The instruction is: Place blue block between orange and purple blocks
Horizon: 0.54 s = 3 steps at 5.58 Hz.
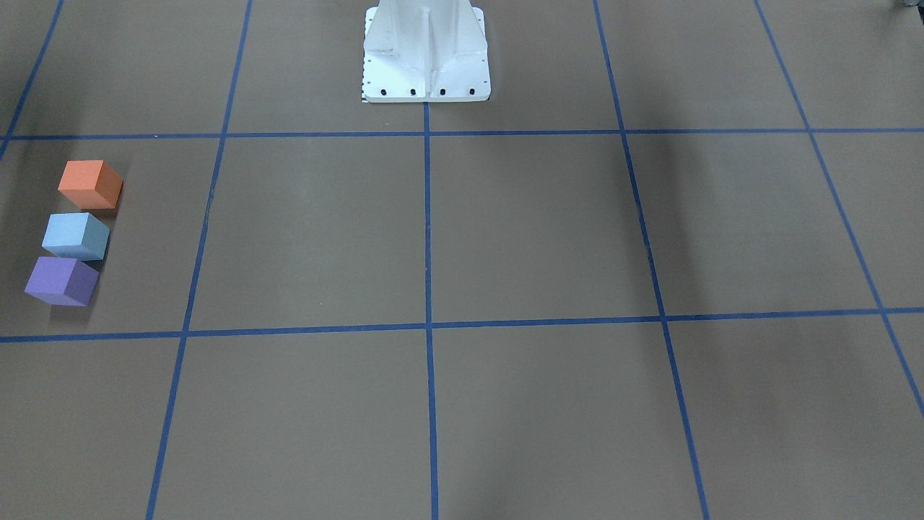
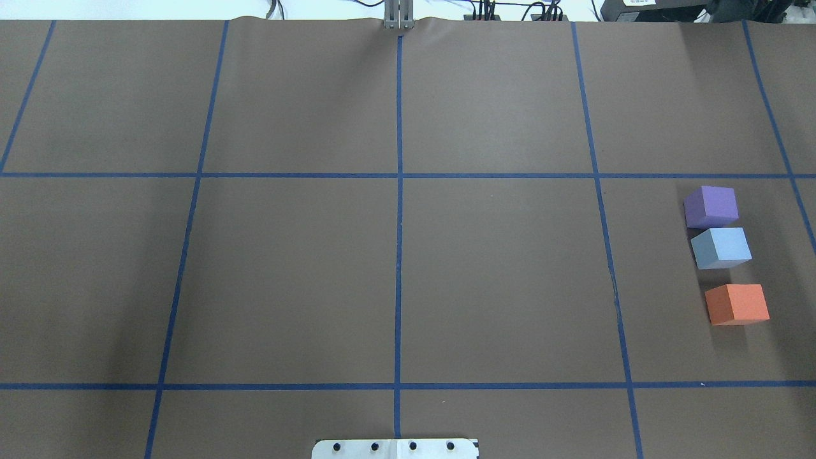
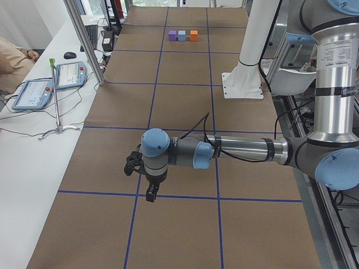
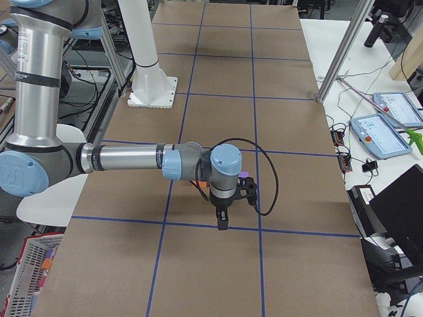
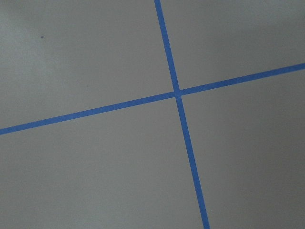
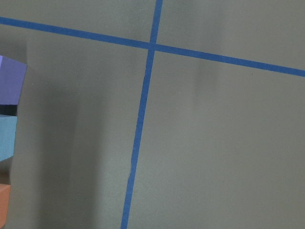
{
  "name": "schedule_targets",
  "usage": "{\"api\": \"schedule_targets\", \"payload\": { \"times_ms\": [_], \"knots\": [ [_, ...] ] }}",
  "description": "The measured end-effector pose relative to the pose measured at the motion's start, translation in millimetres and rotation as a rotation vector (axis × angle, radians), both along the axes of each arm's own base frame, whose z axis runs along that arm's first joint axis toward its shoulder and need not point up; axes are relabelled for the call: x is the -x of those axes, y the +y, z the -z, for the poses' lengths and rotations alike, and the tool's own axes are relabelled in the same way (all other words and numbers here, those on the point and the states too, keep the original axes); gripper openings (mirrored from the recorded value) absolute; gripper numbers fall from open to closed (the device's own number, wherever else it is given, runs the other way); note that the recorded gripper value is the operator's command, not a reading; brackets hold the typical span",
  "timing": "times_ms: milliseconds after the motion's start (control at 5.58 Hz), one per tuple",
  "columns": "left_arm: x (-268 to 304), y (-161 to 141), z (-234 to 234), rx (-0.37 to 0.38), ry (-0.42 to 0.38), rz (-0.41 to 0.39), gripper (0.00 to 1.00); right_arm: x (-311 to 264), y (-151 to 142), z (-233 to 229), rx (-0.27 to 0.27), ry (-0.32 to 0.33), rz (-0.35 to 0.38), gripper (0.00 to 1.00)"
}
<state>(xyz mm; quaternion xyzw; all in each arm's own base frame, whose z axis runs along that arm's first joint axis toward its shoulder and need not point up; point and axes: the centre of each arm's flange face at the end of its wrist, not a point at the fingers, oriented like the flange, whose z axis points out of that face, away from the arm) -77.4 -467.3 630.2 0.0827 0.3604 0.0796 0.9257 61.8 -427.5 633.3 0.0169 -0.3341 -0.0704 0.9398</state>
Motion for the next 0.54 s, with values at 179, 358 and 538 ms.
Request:
{"api": "schedule_targets", "payload": {
  "times_ms": [179,358,538],
  "knots": [
    [-0.1,0.1,0.3,0.0,0.0,0.001,1.0,0.0,-0.4,0.2,-0.004,0.0,0.0,1.0],
    [-0.3,-0.1,0.6,-0.001,0.0,0.001,1.0,0.2,-0.5,-0.2,-0.007,0.001,0.001,1.0],
    [-0.6,-0.6,0.9,-0.002,0.0,0.0,1.0,0.4,-0.7,-0.3,-0.01,0.001,0.002,1.0]
  ]
}}
